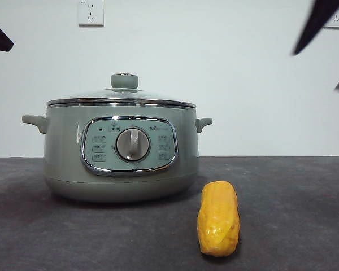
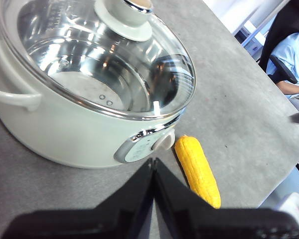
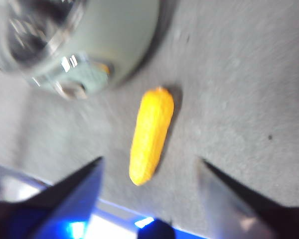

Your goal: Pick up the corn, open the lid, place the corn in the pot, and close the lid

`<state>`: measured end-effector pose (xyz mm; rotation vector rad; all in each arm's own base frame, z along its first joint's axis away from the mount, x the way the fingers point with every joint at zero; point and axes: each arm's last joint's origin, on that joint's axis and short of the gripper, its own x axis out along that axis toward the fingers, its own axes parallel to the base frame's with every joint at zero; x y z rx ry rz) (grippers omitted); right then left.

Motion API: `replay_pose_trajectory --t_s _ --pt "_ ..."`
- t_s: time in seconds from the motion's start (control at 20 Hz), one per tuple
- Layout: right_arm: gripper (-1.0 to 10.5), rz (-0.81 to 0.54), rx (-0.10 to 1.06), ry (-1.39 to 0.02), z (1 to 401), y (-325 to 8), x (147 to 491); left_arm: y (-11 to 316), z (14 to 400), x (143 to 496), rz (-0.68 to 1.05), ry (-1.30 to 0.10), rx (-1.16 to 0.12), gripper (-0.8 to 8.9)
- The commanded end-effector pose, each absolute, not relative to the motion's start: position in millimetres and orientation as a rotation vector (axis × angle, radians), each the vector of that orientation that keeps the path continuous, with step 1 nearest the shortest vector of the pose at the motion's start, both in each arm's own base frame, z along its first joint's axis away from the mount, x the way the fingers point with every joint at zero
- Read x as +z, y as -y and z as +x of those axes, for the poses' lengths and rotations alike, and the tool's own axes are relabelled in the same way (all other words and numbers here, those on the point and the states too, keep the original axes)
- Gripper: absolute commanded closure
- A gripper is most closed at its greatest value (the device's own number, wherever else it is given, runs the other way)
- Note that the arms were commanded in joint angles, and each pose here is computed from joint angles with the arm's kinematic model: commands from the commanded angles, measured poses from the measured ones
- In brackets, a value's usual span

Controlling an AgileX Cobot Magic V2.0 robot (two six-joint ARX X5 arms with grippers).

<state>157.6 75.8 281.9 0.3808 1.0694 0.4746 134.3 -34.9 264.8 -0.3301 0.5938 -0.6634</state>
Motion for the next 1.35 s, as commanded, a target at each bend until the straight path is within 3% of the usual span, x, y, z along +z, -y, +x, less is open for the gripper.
replay_pose_trajectory --t_s 0.05,0.4,0.6,0.7,0.8,1.35 --pt "5.0 0.306 0.448 -1.145 165.9 -103.1 276.6 36.3 133.6 265.0 -0.333 -0.595 -0.677 8.19" --pt "5.0 0.082 0.359 -1.254 179.6 -180.1 253.1 36.1 132.6 263.1 -0.337 -0.618 -0.672 8.19" --pt "5.0 -0.001 0.303 -1.291 187.3 -206.6 234.0 36.0 132.0 262.0 -0.336 -0.63 -0.669 8.19" --pt "4.6 -0.026 0.286 -1.322 192.2 -214.2 220.9 35.9 131.6 261.4 -0.33 -0.635 -0.67 8.19" --pt "3.4 -0.042 0.276 -1.343 197.3 -220.9 207.1 35.9 131.3 260.8 -0.321 -0.638 -0.672 8.19" --pt "3.5 -0.113 0.253 -1.371 208.9 -233.0 173.0 35.6 130.0 258.7 -0.299 -0.655 -0.673 8.19"
